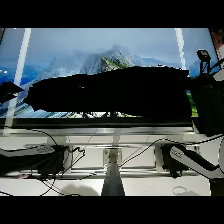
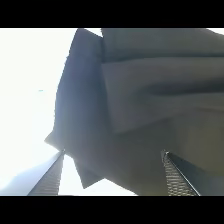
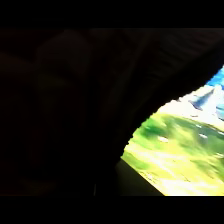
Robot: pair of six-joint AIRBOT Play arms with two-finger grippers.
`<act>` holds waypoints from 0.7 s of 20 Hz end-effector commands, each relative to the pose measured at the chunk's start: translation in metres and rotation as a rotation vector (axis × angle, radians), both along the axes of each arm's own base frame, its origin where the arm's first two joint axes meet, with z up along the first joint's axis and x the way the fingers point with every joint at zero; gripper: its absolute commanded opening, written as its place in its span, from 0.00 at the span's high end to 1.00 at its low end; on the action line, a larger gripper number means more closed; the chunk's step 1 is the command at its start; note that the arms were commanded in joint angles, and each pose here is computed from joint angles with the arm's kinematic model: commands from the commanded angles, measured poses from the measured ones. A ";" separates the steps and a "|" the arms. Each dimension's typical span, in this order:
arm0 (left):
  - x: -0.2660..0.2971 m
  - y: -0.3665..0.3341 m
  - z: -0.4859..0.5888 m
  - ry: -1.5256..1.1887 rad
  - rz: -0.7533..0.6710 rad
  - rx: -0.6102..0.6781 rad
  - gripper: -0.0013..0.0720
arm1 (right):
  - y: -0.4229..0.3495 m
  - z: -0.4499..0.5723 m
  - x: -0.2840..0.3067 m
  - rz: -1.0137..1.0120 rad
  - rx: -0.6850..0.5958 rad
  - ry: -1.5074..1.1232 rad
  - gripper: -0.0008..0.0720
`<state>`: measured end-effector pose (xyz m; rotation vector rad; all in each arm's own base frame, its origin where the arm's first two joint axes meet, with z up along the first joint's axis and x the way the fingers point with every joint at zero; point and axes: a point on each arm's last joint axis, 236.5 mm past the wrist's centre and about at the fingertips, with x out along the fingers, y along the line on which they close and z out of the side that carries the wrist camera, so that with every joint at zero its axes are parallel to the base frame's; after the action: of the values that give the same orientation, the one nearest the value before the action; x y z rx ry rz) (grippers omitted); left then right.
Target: Fold the clothes and pants, and hang the long-sleeved shirts on hangers.
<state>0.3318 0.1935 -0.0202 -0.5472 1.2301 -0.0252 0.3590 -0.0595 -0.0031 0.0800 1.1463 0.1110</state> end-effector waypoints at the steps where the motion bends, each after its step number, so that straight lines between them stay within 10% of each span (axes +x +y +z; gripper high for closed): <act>1: -0.001 -0.002 -0.009 0.018 -0.003 -0.018 0.02 | -0.014 -0.003 -0.008 0.010 -0.061 0.030 0.96; 7: 0.034 -0.001 -0.005 -0.104 0.080 -0.074 0.23 | -0.019 -0.004 -0.010 0.013 -0.085 0.040 0.96; 14: 0.052 -0.056 -0.058 0.000 0.036 -0.283 0.23 | -0.018 -0.004 -0.011 -0.043 -0.060 0.045 0.97</act>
<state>0.3795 0.1601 -0.0595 -0.7716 1.1714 -0.1186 0.3488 -0.0773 -0.0073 0.0323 1.1906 0.0535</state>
